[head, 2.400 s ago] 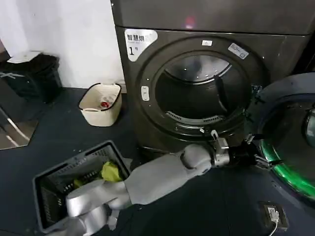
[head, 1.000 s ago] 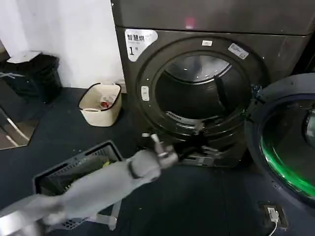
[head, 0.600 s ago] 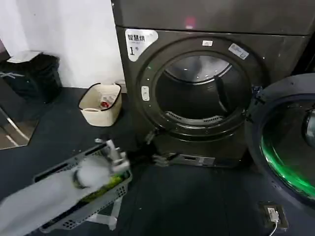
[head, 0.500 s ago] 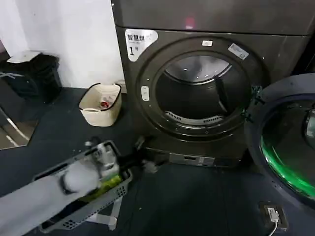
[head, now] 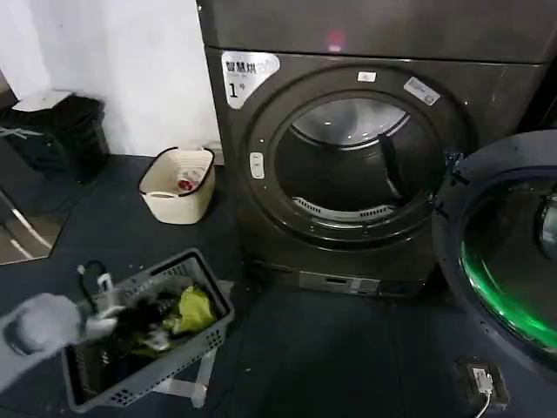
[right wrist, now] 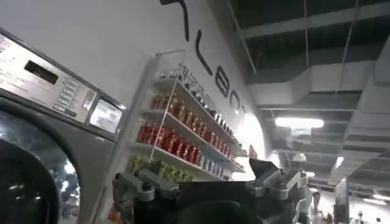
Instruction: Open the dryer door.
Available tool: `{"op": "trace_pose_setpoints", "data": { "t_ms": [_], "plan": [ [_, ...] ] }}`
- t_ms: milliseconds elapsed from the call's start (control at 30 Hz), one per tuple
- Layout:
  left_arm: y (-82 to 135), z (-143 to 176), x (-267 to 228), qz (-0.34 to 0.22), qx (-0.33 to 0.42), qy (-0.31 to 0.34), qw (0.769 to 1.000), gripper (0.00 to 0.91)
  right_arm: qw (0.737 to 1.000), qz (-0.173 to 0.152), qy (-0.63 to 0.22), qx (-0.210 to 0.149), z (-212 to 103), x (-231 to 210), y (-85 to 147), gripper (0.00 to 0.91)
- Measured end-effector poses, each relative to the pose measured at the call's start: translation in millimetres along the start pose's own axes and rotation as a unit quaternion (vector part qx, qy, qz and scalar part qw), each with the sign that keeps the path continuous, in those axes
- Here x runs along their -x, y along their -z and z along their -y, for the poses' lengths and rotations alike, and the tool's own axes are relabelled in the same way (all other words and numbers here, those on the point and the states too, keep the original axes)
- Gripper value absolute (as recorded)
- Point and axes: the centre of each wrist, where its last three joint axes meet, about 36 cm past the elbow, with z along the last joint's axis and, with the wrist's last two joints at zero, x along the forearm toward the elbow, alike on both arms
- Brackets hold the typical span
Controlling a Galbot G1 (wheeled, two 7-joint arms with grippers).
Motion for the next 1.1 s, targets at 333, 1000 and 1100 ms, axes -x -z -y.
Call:
{"op": "trace_pose_setpoints", "data": {
  "t_ms": [333,1000,1100],
  "plan": [
    [-21,-31,-35,-0.088,0.105,-0.045,0.990,0.907,1.000,-0.003,0.003,0.004,-3,3,-5,0.907],
    [-40,-44,-45,-0.142,0.164,-0.020,0.976,0.907,1.000,-0.001,0.011,0.005,-7,-1,-4,0.907],
    [-41,-45,-44,-0.144,0.169,-0.020,0.975,0.907,1.000,0.000,0.012,0.006,-9,-1,-4,0.907]
  ]
}}
